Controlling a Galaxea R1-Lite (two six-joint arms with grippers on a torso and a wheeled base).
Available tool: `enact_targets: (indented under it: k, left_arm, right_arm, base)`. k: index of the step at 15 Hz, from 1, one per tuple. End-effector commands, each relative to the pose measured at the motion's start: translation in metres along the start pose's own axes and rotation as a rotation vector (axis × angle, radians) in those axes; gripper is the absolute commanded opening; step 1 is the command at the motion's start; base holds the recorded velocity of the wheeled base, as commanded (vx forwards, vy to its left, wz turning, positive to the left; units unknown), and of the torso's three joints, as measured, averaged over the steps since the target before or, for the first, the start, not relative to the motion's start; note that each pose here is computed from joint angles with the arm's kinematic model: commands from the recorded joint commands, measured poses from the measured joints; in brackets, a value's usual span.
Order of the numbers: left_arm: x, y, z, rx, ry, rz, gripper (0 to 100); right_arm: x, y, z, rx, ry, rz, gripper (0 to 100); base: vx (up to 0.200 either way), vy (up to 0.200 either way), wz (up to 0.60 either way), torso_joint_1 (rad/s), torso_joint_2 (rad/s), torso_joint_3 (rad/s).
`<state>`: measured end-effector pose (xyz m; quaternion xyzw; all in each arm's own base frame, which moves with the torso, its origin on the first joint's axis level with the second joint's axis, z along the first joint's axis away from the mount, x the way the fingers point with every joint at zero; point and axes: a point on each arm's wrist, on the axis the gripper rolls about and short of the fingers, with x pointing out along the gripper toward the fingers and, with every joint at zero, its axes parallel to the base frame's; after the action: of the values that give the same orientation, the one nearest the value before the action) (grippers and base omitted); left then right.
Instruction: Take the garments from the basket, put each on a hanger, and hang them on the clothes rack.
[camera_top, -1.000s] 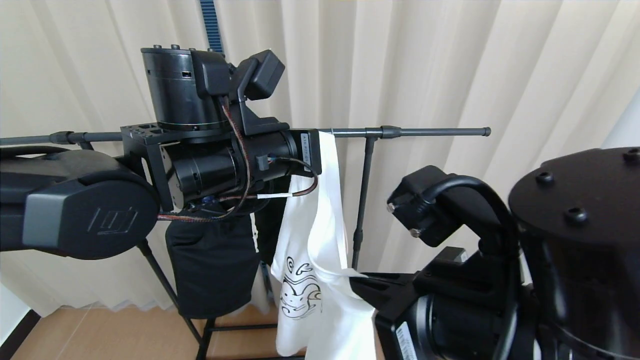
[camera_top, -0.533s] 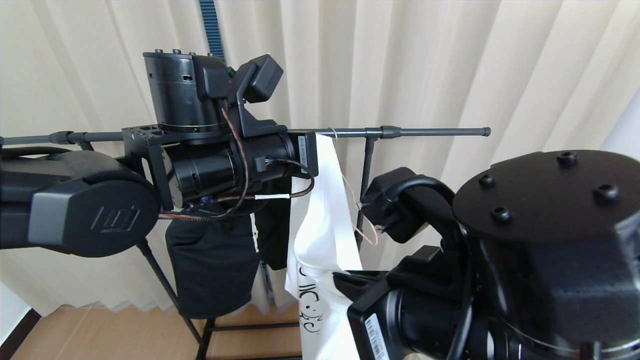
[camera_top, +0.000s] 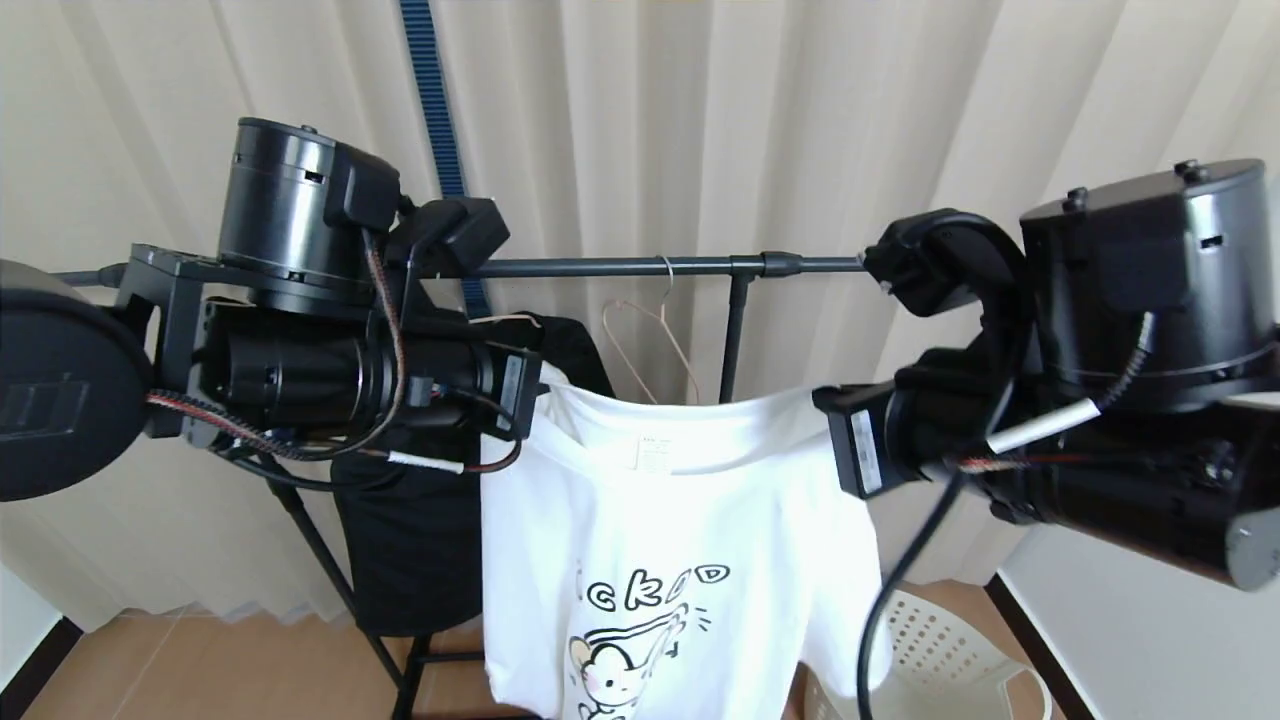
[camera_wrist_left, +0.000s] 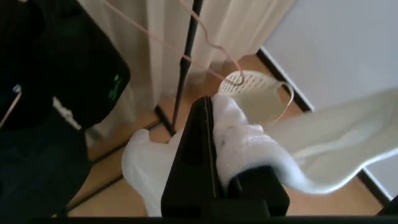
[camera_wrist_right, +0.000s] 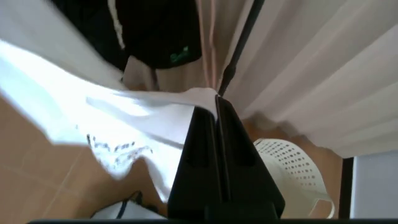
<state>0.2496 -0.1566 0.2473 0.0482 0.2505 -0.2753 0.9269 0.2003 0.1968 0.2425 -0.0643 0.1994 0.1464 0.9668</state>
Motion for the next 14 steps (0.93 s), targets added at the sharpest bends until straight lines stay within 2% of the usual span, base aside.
enact_targets:
  k: [1,2,3,5,7,10,11,14]
  left_arm:
    - [-0.022,-0.007,-0.008,0.036,0.022,-0.002,0]
    - [-0.022,-0.007,-0.008,0.036,0.022,-0.002,0]
    - [-0.019,-0.023,-0.033,0.072,0.106,-0.038,0]
    - [-0.016,-0.05,-0.052,0.083,0.173,-0.119,0]
    - [-0.014,-0.078,-0.057,0.021,0.198,-0.196,0]
    - [-0.004,-0.105,-0.041,-0.125,0.169,-0.25,0]
    - [-0.002,-0.109,-0.037,-0.166,0.157,-0.256,0]
    - [-0.002,-0.107,-0.039,-0.176,0.162,-0.245,0]
  right_arm:
    - [0.048,0.0,0.01,0.046,-0.039,-0.095,0]
    - [0.048,0.0,0.01,0.046,-0.039,-0.095,0]
    - [0.074,0.01,0.025,0.078,-0.083,-0.102,0]
    - [0.091,0.018,0.035,0.113,-0.11,-0.096,0]
    - [0.1,0.025,0.043,0.141,-0.135,-0.083,0]
    - [0.095,0.039,0.047,0.183,-0.154,-0.036,0]
    - [0.094,0.041,0.046,0.184,-0.152,-0.032,0]
    - [0.091,0.041,0.045,0.19,-0.147,-0.031,0]
  base:
    - [0.0,0.0,0.0,0.0,0.0,0.0]
    - [0.0,0.0,0.0,0.0,0.0,0.0]
    - [0.0,0.0,0.0,0.0,0.0,0.0]
    - [0.0,0.0,0.0,0.0,0.0,0.0]
    - [0.0,0.0,0.0,0.0,0.0,0.0]
    - [0.0,0.0,0.0,0.0,0.0,0.0]
    - [0.0,0.0,0.0,0.0,0.0,0.0]
    - [0.0,0.0,0.0,0.0,0.0,0.0]
